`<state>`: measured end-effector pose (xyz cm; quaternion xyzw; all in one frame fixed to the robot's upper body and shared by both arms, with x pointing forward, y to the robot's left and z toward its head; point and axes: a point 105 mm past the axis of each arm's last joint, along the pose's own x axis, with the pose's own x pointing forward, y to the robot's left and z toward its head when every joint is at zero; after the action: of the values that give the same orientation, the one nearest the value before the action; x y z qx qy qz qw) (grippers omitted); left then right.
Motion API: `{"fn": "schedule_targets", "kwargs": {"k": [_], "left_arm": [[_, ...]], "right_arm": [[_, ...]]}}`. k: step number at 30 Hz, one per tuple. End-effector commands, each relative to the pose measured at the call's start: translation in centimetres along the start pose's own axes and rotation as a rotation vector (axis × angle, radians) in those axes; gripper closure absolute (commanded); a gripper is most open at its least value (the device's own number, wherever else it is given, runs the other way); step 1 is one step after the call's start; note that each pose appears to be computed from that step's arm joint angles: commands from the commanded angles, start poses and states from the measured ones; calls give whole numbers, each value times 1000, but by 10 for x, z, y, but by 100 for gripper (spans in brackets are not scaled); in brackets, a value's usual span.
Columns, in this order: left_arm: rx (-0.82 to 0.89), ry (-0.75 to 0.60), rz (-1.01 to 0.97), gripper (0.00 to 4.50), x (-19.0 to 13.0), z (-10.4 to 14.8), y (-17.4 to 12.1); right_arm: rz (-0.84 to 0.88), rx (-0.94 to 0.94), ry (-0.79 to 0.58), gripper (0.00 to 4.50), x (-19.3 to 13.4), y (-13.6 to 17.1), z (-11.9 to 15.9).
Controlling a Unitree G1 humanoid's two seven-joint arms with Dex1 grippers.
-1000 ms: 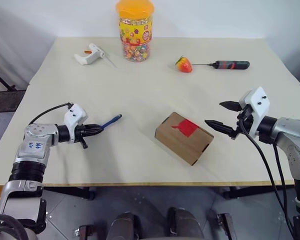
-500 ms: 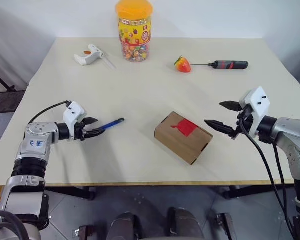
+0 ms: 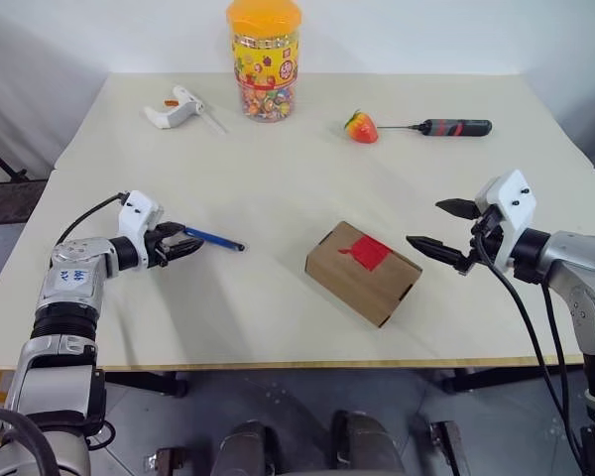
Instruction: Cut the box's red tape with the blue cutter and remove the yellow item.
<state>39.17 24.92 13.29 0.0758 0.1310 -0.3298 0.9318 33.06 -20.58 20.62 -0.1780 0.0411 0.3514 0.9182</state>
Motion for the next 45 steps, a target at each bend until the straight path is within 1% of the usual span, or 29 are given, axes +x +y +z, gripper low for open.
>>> {"fn": "schedule_targets", "kwargs": {"k": [1, 2, 4, 6, 12, 17, 23, 27, 29, 32, 35, 37, 39, 40, 41, 45], "left_arm": [[-63, -134, -71, 134, -3, 30, -7], [-81, -152, -78, 134, -4, 34, -7], [-84, -138, -26, 134, -2, 32, 1], [-64, -89, 9, 134, 1, 22, 5], [-41, -12, -6, 134, 13, 3, 0], [-8, 71, -29, 134, 12, -16, -3], [37, 196, -52, 134, -5, -42, -2], [52, 278, -78, 134, -33, -64, -4], [52, 291, -76, 134, -45, -70, -6], [55, 273, -66, 134, -54, -66, -8], [48, 208, -51, 134, -52, -52, -10], [20, 101, -27, 134, -45, -30, -8], [-26, -101, 49, 134, -31, 13, 4], [-40, -158, 71, 134, -25, 27, 8], [-50, -189, 83, 134, -21, 35, 10], [-25, -139, 60, 134, -5, 28, 7]], "right_arm": [[-16, -35, -30, 0, -4, -5, 14], [-16, -36, -31, 0, -4, -5, 14], [-17, -37, -37, 0, -4, -4, 15], [-3, -36, -50, 0, -2, -2, 16], [61, -30, -82, 0, -1, 11, 24], [51, -31, -70, 0, -3, 11, 23], [42, -31, -64, 0, -6, 11, 23], [33, -30, -59, 0, -8, 10, 22], [34, -29, -57, 0, -8, 10, 22], [39, -26, -56, 0, -7, 10, 21], [41, -26, -58, 0, -6, 9, 22], [46, -28, -61, 0, -3, 8, 22], [57, -31, -75, 0, 1, 8, 25], [65, -33, -85, 0, 3, 9, 27], [71, -33, -92, 0, 4, 10, 28], [83, -36, -99, 0, 7, 13, 29]]}}
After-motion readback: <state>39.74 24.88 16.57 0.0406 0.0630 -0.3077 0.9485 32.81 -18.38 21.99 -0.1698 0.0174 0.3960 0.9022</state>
